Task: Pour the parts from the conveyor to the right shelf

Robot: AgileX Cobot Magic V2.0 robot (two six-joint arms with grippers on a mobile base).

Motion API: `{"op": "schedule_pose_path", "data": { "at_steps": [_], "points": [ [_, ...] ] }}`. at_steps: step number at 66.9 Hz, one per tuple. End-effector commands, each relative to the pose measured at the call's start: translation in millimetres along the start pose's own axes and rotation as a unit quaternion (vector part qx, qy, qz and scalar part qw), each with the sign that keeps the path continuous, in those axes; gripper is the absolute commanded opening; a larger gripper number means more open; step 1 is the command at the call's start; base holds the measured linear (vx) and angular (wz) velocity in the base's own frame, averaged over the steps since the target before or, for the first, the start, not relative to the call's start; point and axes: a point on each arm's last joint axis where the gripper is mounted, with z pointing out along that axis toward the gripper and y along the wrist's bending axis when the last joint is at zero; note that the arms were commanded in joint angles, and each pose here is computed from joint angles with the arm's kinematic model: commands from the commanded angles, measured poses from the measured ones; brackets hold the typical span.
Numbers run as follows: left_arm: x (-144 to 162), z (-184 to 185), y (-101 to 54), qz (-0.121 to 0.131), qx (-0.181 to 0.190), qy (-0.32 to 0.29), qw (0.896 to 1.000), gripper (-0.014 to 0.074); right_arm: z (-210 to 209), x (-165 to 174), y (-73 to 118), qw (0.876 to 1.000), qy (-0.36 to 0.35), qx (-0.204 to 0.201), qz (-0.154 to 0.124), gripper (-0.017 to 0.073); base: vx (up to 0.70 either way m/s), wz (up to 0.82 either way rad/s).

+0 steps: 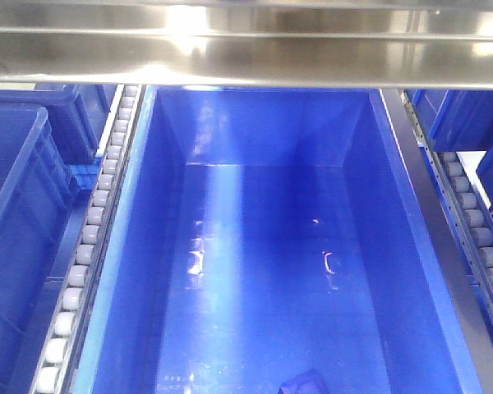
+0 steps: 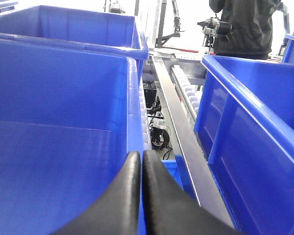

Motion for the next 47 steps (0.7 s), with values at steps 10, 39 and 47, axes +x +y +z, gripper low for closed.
{"op": "schedule_pose_path", "data": {
  "at_steps": [10, 39, 47],
  "points": [
    [0.2, 0.1, -0.5, -0.007, 0.009, -0.029, 1.000, -0.0006, 2.7, 8.0, 0.0, 0.999, -0.032, -0.003, -0.003, -0.0008, 0.00, 0.00],
    [0.2, 0.1, -0.5, -0.007, 0.009, -0.029, 1.000, -0.0006, 1.5, -1.1, 3.9, 0.995, -0.083, -0.031, -0.054, -0.0008, 0.00, 0.00],
    [0.2, 0.1, -0.5, -0.007, 0.009, -0.029, 1.000, -0.0006, 1.3, -2.1, 3.9, 0.995, -0.088, -0.032, -0.040, -0.0008, 0.00, 0.00]
  ]
}}
